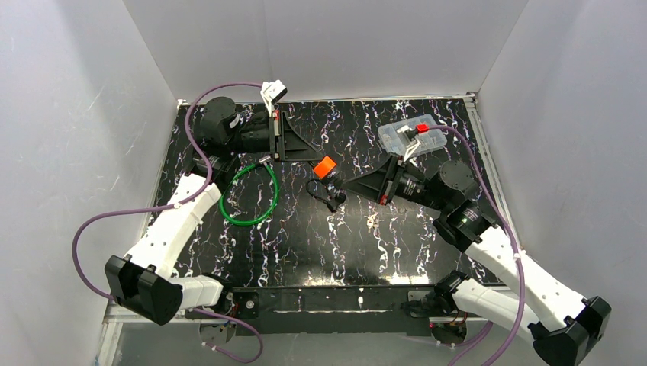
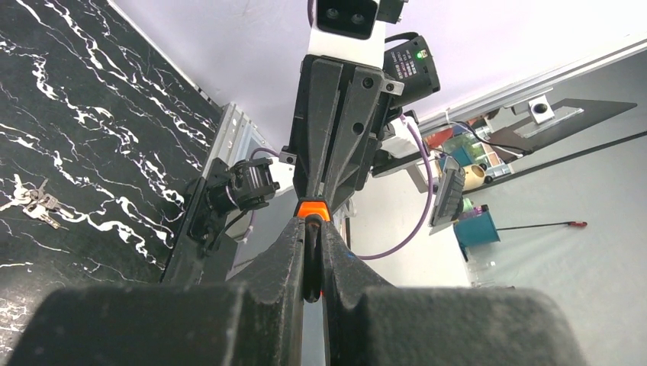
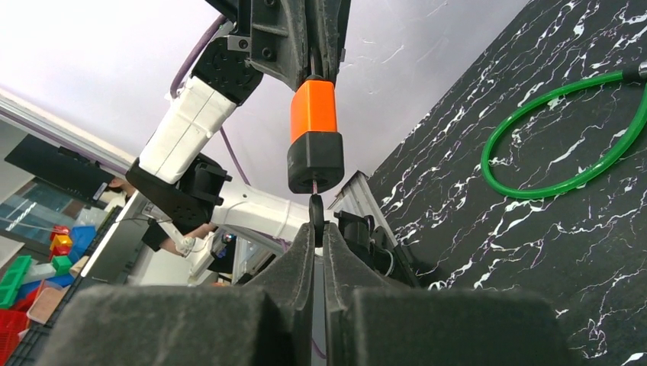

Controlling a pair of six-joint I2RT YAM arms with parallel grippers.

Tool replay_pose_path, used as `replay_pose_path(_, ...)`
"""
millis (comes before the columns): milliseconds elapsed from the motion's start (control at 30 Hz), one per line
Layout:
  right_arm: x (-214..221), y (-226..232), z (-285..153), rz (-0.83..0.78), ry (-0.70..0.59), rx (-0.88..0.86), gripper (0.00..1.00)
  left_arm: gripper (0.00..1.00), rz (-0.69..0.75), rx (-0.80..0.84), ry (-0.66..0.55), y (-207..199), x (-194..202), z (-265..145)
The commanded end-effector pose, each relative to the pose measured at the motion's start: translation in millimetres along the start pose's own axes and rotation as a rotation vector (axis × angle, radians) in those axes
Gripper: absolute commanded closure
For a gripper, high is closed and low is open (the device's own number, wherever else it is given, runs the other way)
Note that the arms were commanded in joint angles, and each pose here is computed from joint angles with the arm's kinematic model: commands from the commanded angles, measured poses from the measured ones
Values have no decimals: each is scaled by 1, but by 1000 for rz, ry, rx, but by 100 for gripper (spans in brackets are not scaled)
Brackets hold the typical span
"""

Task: Unlock with the key
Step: Unlock the lock.

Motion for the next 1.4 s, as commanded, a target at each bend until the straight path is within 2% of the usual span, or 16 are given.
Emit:
replay_pose_path(0,-20,20,6,-45,-65,-74,98,100,57,27,-11,-12,2,-3)
replay_pose_path(300,-26,17,14,-9,-102,-82,99,100,77,45,4,-15,8,-3)
replay_pose_path(367,-27,17,14,0,-107,-80,96,100,78,44,5,-14,9,-3)
replay_pose_path(433,-26,16,13,7,-109,-73,86,100,81,46,8,-15,9,-4)
replay_pose_path(533,-23,15,10,9,-107,-59,64,100,90,50,7,-18,9,-4)
replay_pose_path(600,-22,13,5,-1,-115,-41,53,100,95,52,8,-19,9,-4)
replay_pose_path(700,-23,14,-1,-29,-132,-21,42,100,96,52,9,-20,9,-5)
replay_pose_path(800,-26,20,-4,-62,-136,-24,37,100,97,52,9,-20,9,-5)
replay_pose_path(1167,-38,27,23,-90,-53,-104,37,100,110,50,4,-27,9,-7)
replay_pose_path(1267,-39,27,28,-82,-30,-122,44,100,119,50,1,-30,10,-8)
replay_pose_path(1367,-38,26,31,-70,-17,-134,55,100,122,49,-2,-30,10,-9)
Point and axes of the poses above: each gripper's point midway between its finger pads, its own z axis out along the fingers, its own y axis along the line the jaws close on, x = y × z, the point moved 6 cm from there along -z, back along the fingers
